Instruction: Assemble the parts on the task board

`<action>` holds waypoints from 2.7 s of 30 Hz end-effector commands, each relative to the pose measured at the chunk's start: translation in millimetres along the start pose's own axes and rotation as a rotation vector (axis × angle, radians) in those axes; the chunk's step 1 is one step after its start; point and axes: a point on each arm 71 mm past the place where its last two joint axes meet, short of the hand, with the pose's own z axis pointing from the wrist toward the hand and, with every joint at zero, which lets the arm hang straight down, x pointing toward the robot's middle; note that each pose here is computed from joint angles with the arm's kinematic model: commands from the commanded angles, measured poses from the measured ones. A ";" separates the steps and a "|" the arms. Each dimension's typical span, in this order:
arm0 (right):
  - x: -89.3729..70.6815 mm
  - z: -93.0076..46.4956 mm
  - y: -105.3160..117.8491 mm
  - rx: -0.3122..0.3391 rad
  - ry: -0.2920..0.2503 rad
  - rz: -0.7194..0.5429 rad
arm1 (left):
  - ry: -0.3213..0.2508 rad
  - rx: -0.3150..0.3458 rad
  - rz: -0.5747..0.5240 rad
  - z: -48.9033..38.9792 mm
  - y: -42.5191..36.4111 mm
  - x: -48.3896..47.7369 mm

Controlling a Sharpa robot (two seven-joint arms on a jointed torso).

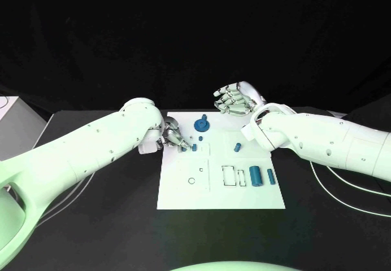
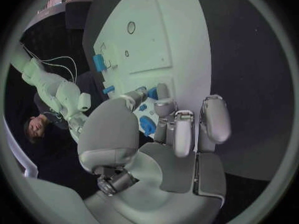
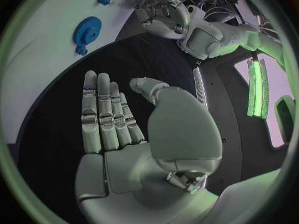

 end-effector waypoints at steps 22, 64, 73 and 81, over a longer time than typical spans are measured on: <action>0.4 -0.2 0.6 -0.011 0.011 0.003 | -0.066 0.020 -0.045 -4.9 5.4 -2.1; -2.1 -2.9 -3.2 -0.004 0.008 0.001 | -0.218 0.226 -0.324 -28.2 29.7 -16.1; -5.2 -6.3 -5.1 -0.002 0.007 0.006 | -0.261 0.402 -0.569 -49.9 48.1 -19.8; -3.5 -10.6 -4.4 -0.004 0.016 0.014 | -0.196 0.465 -0.829 -60.3 67.1 -2.6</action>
